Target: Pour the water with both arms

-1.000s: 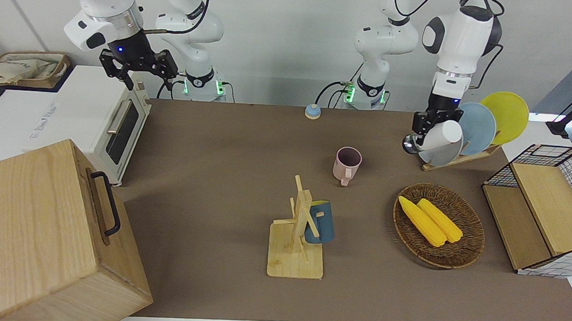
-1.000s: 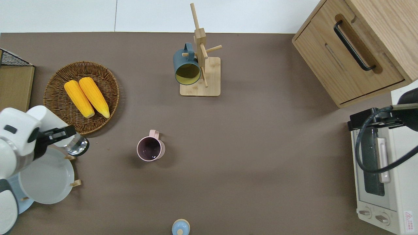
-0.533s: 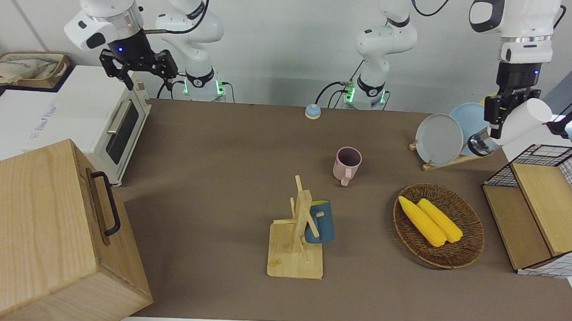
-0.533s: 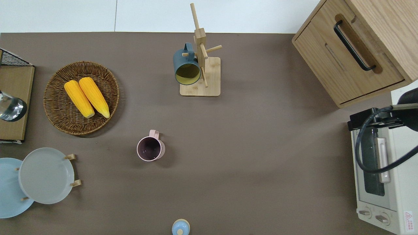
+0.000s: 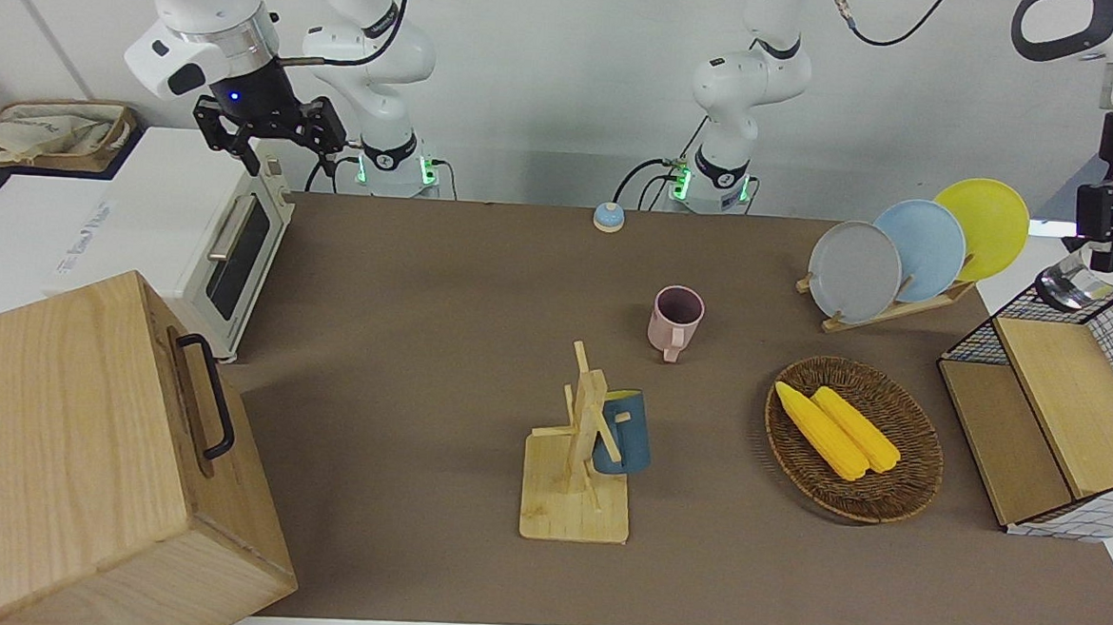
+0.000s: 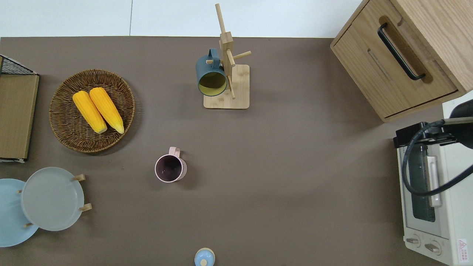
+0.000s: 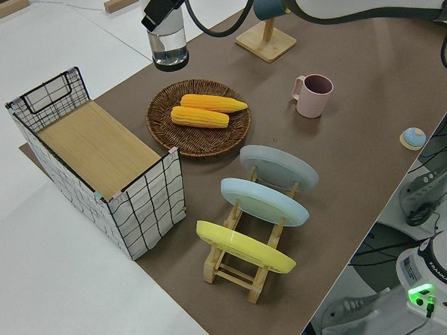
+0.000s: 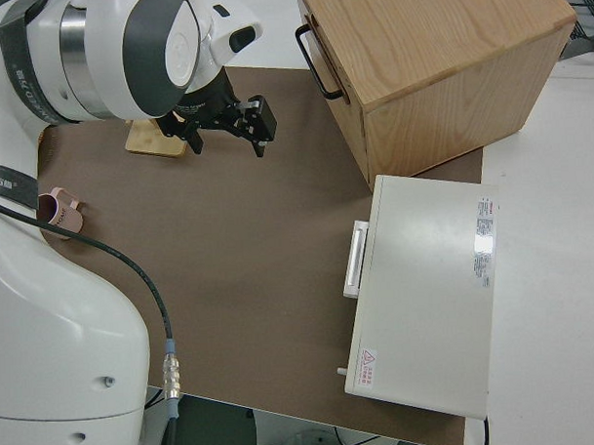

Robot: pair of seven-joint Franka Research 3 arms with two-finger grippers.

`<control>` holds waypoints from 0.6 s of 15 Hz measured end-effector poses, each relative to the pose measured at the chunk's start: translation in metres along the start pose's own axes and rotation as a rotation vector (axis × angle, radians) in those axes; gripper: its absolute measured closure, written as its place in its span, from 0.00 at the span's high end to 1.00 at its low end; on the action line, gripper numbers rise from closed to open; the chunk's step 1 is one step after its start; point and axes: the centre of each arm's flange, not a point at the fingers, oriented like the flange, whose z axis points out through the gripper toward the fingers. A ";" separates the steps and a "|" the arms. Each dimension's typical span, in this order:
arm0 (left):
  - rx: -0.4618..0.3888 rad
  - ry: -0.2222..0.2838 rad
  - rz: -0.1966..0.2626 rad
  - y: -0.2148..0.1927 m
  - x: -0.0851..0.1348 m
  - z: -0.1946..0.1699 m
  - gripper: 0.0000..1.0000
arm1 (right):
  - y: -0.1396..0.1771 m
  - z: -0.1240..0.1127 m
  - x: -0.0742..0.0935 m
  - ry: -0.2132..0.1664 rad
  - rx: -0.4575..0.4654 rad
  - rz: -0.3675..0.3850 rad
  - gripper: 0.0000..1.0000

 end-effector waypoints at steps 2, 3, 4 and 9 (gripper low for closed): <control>-0.036 0.006 0.005 -0.030 0.006 0.015 0.63 | 0.000 0.000 0.000 0.000 0.000 0.000 0.99; -0.049 0.009 0.014 -0.043 0.008 0.023 0.63 | 0.000 0.000 0.000 0.000 0.000 0.000 0.99; -0.061 0.012 0.024 -0.056 0.009 0.032 0.63 | 0.000 0.000 0.000 0.000 0.000 0.000 0.99; -0.091 0.035 0.077 -0.100 0.007 0.068 0.63 | 0.000 0.000 0.000 0.000 0.000 0.000 0.99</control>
